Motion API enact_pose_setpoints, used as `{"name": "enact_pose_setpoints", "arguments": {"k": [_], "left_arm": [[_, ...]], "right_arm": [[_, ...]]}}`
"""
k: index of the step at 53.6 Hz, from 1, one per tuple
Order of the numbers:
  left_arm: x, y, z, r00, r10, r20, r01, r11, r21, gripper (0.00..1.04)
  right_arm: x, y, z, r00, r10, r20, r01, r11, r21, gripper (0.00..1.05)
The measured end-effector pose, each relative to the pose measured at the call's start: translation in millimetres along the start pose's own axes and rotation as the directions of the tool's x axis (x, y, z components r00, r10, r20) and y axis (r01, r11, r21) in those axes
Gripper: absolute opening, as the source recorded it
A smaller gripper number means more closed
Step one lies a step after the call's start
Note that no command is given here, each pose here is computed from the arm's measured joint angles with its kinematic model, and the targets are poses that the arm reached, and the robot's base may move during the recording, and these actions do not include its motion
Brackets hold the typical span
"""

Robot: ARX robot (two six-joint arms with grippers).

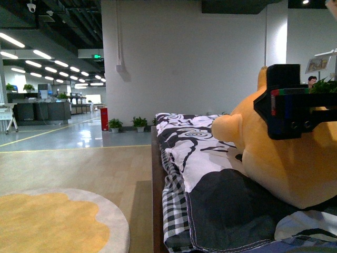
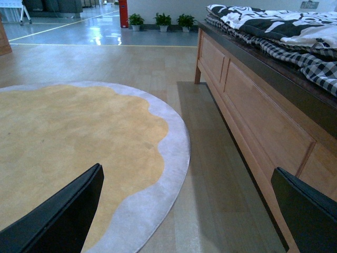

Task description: Put away toys

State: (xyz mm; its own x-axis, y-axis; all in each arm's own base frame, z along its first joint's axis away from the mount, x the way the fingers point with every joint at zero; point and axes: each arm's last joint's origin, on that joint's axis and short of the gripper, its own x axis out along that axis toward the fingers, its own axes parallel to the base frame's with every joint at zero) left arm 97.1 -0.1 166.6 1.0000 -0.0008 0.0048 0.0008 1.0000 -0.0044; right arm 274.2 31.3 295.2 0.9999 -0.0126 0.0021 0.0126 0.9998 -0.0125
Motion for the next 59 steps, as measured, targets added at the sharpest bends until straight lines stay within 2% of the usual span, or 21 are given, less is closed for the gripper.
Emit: {"name": "enact_pose_setpoints", "arguments": {"k": [10,21,31,34,42,48,59], "left_arm": [[0,0,0,1.0,0.0,0.0,0.0,1.0,0.0,0.99],[0,0,0,1.0,0.0,0.0,0.0,1.0,0.0,0.99],[0,0,0,1.0,0.0,0.0,0.0,1.0,0.0,0.99],[0,0,0,1.0,0.0,0.0,0.0,1.0,0.0,0.99],[0,0,0,1.0,0.0,0.0,0.0,1.0,0.0,0.99],[0,0,0,1.0,0.0,0.0,0.0,1.0,0.0,0.99],[0,0,0,1.0,0.0,0.0,0.0,1.0,0.0,0.99]], "right_arm": [[15,14,-8,0.999,-0.023,-0.044,0.022,0.999,-0.023,1.04],[24,22,-18,0.993,-0.052,-0.107,0.041,0.994,-0.101,1.04],[24,23,-19,0.994,-0.05,-0.097,0.04,0.993,-0.108,1.03],[22,22,-20,0.994,-0.058,-0.091,0.048,0.993,-0.107,0.9],[17,21,-21,0.995,-0.057,-0.087,0.047,0.993,-0.106,0.68],[10,20,-18,0.996,-0.047,-0.075,0.039,0.994,-0.101,0.47],[2,19,-13,0.998,-0.032,-0.056,0.027,0.996,-0.085,0.2]]}}
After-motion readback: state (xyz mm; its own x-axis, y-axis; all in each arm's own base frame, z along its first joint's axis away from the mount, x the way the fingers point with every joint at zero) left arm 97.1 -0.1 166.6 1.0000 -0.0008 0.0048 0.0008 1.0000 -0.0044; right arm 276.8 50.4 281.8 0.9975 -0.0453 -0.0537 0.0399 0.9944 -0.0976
